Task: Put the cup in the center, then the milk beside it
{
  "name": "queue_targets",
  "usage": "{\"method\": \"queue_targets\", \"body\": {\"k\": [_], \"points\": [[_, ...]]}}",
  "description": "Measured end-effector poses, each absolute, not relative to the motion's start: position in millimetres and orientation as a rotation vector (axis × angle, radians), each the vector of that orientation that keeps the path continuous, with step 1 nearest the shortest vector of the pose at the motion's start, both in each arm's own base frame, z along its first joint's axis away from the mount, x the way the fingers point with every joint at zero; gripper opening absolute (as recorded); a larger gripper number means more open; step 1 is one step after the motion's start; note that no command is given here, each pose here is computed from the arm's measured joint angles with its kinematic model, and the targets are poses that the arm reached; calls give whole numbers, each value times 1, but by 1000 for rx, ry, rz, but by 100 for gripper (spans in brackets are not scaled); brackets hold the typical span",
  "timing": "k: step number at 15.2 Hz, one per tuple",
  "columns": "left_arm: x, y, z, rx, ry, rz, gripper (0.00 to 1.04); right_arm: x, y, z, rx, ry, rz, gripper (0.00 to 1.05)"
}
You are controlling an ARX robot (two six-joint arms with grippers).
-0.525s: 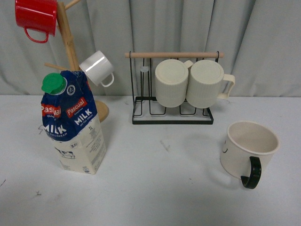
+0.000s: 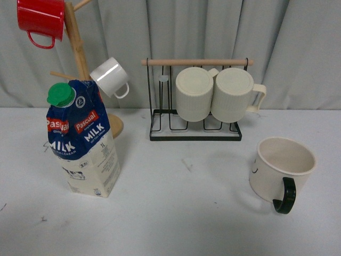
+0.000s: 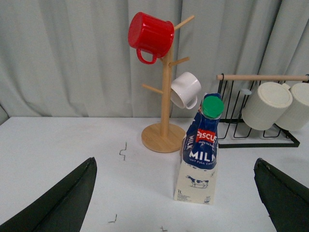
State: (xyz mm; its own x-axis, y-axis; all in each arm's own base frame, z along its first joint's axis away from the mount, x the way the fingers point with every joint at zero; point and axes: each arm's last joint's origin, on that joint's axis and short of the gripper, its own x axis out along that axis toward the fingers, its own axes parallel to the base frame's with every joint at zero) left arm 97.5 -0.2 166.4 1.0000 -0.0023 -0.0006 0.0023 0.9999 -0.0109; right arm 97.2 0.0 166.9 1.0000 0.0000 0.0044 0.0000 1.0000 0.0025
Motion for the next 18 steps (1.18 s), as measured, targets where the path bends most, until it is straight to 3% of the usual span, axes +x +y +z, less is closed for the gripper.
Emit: {"method": "queue_targets", "body": {"k": [12,13,16,18], "points": [[98,0,166,-11,1,-2,98,97,0,167,2,-4,0,98],[98,0,166,-11,1,0,98,100,-2,172,6,-52,104,98],[98,0,166,-10,1,-1,98,127,-5,179,13,-53,379,98],[98,0,166,-10,0,-2,98,167,-10,202,7,-126,268,98]]}}
